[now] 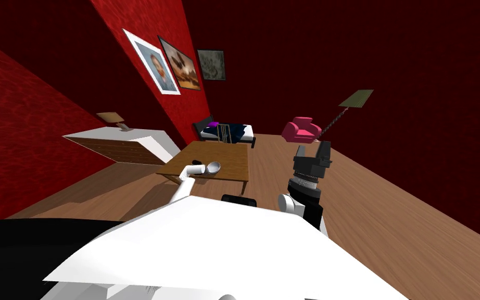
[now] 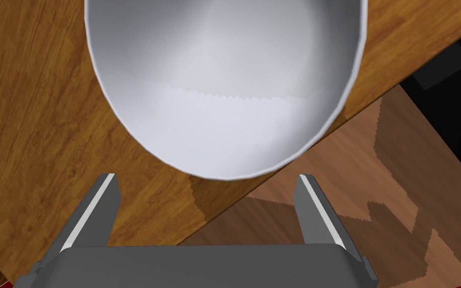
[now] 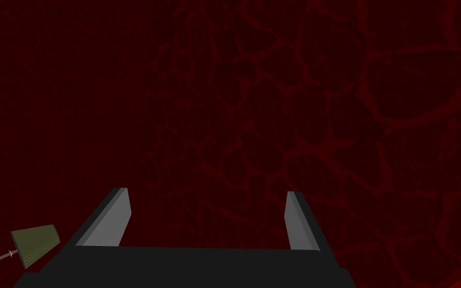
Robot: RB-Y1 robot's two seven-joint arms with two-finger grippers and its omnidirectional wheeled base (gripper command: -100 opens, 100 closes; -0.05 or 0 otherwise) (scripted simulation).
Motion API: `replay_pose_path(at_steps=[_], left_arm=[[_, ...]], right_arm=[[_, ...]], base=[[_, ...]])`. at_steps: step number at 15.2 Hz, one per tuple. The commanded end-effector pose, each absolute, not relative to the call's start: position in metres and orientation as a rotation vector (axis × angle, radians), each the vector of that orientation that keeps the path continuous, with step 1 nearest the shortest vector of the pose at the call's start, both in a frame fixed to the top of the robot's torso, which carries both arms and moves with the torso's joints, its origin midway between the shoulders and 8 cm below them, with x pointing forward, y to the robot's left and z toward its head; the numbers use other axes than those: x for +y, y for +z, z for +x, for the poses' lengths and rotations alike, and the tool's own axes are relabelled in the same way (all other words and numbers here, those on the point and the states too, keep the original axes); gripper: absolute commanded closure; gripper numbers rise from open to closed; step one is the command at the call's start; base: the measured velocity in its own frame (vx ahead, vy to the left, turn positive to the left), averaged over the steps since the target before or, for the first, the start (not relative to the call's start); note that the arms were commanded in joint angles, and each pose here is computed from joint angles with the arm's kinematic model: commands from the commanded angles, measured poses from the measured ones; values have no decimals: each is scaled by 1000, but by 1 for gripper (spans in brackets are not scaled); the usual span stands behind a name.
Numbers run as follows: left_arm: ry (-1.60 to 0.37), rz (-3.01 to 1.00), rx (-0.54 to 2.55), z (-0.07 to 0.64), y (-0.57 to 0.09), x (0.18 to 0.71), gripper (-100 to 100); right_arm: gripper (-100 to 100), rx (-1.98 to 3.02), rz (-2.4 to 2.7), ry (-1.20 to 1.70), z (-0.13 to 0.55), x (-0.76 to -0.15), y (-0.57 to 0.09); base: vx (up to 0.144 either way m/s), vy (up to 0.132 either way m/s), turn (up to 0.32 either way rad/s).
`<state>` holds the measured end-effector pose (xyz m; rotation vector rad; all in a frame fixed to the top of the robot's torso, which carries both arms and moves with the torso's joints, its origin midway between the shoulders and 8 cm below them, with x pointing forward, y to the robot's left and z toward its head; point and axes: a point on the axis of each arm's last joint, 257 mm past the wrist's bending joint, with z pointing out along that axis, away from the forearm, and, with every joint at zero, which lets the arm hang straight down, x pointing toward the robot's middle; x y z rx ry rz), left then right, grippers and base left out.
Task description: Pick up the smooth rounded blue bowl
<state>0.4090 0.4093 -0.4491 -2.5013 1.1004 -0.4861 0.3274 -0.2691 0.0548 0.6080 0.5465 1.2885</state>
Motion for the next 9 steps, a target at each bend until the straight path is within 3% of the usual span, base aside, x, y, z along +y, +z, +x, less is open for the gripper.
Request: replay_pose_path(at_steps=[1, 9], left_arm=[[-442, -2555, 1095, 401, -456, 406, -100], [-312, -2725, 1065, 382, -471, 390, -100]], right_arm=[[0, 547, 608, 1289, 327, -269, 55], [0, 547, 608, 1288, 327, -269, 55]], base=[[20, -52, -50], [34, -46, -47]])
